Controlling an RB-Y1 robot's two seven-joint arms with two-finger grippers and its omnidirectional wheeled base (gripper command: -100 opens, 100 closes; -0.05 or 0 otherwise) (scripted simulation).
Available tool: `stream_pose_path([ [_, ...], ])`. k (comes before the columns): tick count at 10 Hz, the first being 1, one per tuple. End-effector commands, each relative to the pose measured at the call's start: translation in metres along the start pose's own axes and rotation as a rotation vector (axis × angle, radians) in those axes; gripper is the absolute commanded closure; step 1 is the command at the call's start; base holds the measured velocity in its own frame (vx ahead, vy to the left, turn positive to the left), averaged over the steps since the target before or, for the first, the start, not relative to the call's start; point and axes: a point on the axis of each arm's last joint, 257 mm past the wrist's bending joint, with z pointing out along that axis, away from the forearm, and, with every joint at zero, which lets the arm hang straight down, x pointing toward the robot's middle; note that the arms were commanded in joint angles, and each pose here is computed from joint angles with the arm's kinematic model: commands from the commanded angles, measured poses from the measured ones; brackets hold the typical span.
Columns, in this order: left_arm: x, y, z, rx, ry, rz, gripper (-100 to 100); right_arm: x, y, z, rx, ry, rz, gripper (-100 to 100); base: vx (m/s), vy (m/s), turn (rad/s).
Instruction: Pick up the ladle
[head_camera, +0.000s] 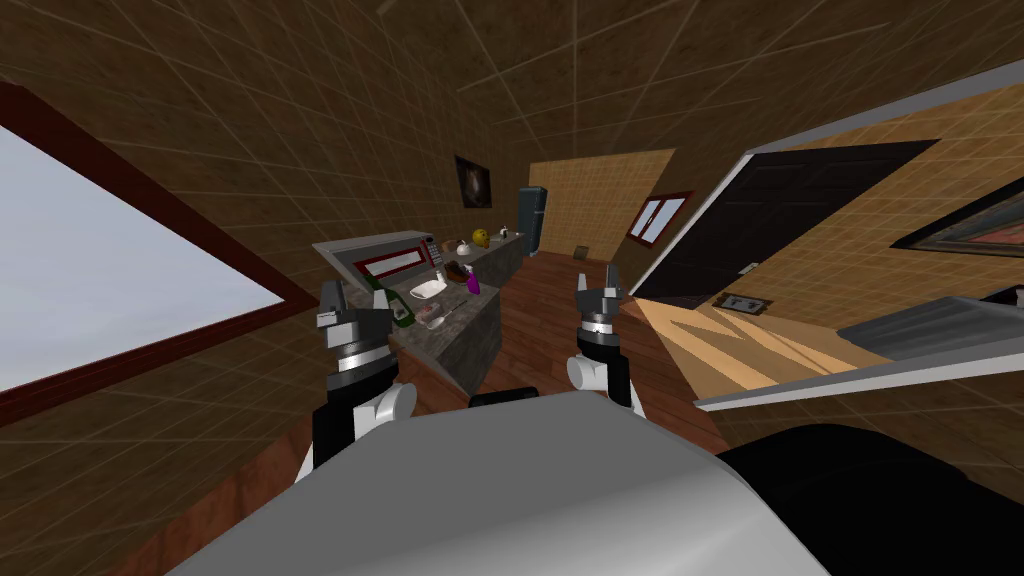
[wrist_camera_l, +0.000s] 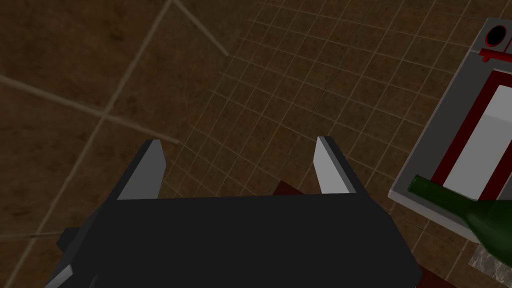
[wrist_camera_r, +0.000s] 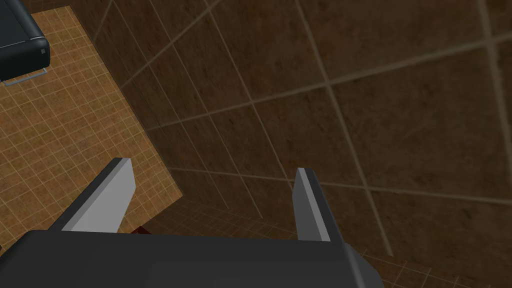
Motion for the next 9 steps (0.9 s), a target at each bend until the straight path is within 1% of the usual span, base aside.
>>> stream_pose_path([
  [1,0.003,0.004,0.001,-0.014,0.039,0.010,-100,0.000,0.000,0.000,0.000,0.000,0.000,0,0.010,-0.013,-0.028],
  [3,0.005,0.012,0.004,-0.048,0.086,0.021,-100,0.000,0.000,0.000,0.000,0.000,0.000,0,0.024,-0.034,-0.042],
  [5,0.003,0.024,0.008,-0.095,0.124,0.029,-100,0.000,0.000,0.000,0.000,0.000,0.000,0,0.045,-0.058,-0.066],
  [6,0.001,0.028,0.010,-0.114,0.137,0.030,-100,0.000,0.000,0.000,0.000,0.000,0.000,0,0.049,-0.060,-0.066],
  [7,0.001,0.031,0.010,-0.127,0.137,0.031,-100,0.000,0.000,0.000,0.000,0.000,0.000,0,0.038,-0.041,-0.022],
  [9,-0.006,0.042,0.015,-0.177,0.153,0.031,-100,0.000,0.000,0.000,0.000,0.000,0.000,0,0.047,-0.052,-0.076],
])
